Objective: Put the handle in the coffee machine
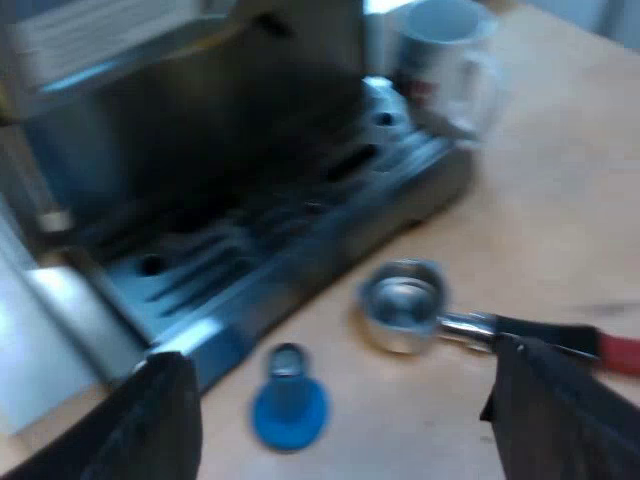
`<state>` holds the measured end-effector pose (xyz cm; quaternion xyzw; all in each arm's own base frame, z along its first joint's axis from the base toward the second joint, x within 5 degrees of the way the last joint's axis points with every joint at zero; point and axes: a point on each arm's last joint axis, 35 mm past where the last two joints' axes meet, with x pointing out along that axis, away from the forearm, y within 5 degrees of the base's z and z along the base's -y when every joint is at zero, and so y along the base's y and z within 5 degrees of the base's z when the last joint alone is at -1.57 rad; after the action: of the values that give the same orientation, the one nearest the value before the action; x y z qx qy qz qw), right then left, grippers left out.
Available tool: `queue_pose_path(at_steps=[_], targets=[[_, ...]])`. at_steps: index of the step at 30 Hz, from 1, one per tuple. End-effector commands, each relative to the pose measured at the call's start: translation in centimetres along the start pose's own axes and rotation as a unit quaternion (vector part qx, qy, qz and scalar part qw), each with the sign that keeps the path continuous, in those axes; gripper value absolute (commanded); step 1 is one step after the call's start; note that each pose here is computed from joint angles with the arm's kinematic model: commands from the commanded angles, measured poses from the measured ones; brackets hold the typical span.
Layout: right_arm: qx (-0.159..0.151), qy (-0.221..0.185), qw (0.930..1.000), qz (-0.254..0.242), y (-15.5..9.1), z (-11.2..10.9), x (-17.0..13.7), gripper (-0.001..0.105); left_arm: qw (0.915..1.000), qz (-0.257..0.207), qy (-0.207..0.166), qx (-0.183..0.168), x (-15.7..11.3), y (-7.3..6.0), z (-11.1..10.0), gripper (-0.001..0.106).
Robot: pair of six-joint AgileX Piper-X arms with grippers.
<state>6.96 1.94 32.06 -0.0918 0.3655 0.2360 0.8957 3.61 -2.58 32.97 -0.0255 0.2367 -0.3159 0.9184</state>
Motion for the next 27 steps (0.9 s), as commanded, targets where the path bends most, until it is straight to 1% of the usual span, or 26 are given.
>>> queue_pose_path(at_steps=[1, 3, 4, 5, 6, 8, 9, 11, 12, 13, 14, 16, 17, 20, 23, 25, 26, 27], targets=[[-0.024, 0.018, 0.999, 0.033, 0.2, 1.2, 0.4, 0.052, 0.9982, -0.055, 0.022, 0.011, 0.7, -0.4, 0.5, 0.063], [-0.031, 0.027, 0.9981, 0.045, 0.3, 1.6, 0.8, 0.052, 0.9977, -0.061, 0.028, 0.013, 0.9, -0.5, 0.5, 0.063], [-0.042, 0.041, 0.9965, 0.06, 0.4, 2.1, 1.3, 0.052, 0.9969, -0.068, 0.035, 0.017, 1.2, -0.5, 0.6, 0.063], [-0.049, 0.051, 0.995, 0.07, 0.6, 2.4, 1.7, 0.052, 0.9949, -0.083, 0.051, 0.025, 1.7, -0.7, 0.6, 0.063], [-0.053, 0.054, 0.9944, 0.073, 0.7, 2.5, 1.8, 0.052, 0.9944, -0.086, 0.054, 0.028, 1.8, -0.7, 0.6, 0.063], [-0.074, 0.078, 0.989, 0.101, 1.3, 2.8, 2.9, 0.052, 0.9898, -0.11, 0.082, 0.04, 2.8, -1.1, 0.7, 0.063], [-0.078, 0.085, 0.9877, 0.106, 1.5, 2.9, 3.2, 0.052, 0.989, -0.113, 0.086, 0.041, 2.9, -1.1, 0.7, 0.063], [-0.078, 0.11, 0.985, 0.106, 2.1, 3.2, 4.2, 0.052, 0.9849, -0.128, 0.104, 0.051, 3.5, -1.4, 0.6, 0.063], [-0.084, 0.117, 0.9837, 0.108, 2.4, 3.2, 4.4, 0.052, 0.9839, -0.132, 0.108, 0.053, 3.6, -1.4, 0.6, 0.063], [-0.08, 0.122, 0.984, 0.102, 2.4, 3.3, 4.7, 0.052, 0.9817, -0.14, 0.113, 0.062, 3.9, -1.6, 0.6, 0.063], [-0.095, 0.14, 0.98, 0.104, 3.2, 3.5, 5.7, 0.052, 0.9798, -0.146, 0.118, 0.07, 4.0, -1.7, 0.6, 0.063], [-0.096, 0.143, 0.9797, 0.103, 3.4, 3.6, 5.9, 0.052, 0.9772, -0.153, 0.123, 0.081, 4.2, -1.9, 0.6, 0.063], [-0.107, 0.161, 0.9756, 0.103, 4.4, 3.8, 7.1, 0.052, 0.9758, -0.156, 0.125, 0.088, 4.3, -1.9, 0.5, 0.063], [-0.118, 0.175, 0.972, 0.104, 5.4, 4.0, 8.2, 0.052, 0.9755, -0.156, 0.127, 0.088, 4.3, -1.9, 0.4, 0.063], [-0.137, 0.191, 0.9662, 0.105, 6.4, 4.0, 9.5, 0.052, 0.9755, -0.156, 0.127, 0.088, 4.3, -1.9, 0.4, 0.063], [-0.156, 0.224, 0.9554, 0.114, 7.5, 3.7, 10.9, 0.041, 0.9755, -0.156, 0.127, 0.088, 4.3, -1.9, 0.4, 0.063], [-0.159, 0.231, 0.9529, 0.115, 7.7, 3.6, 11.3, 0.038, 0.9755, -0.156, 0.127, 0.088, 4.3, -1.9, 0.4, 0.063], [-0.163, 0.243, 0.9491, 0.116, 7.9, 3.5, 11.8, 0.031, 0.9755, -0.156, 0.127, 0.088, 4.3, -1.9, 0.4, 0.063]])
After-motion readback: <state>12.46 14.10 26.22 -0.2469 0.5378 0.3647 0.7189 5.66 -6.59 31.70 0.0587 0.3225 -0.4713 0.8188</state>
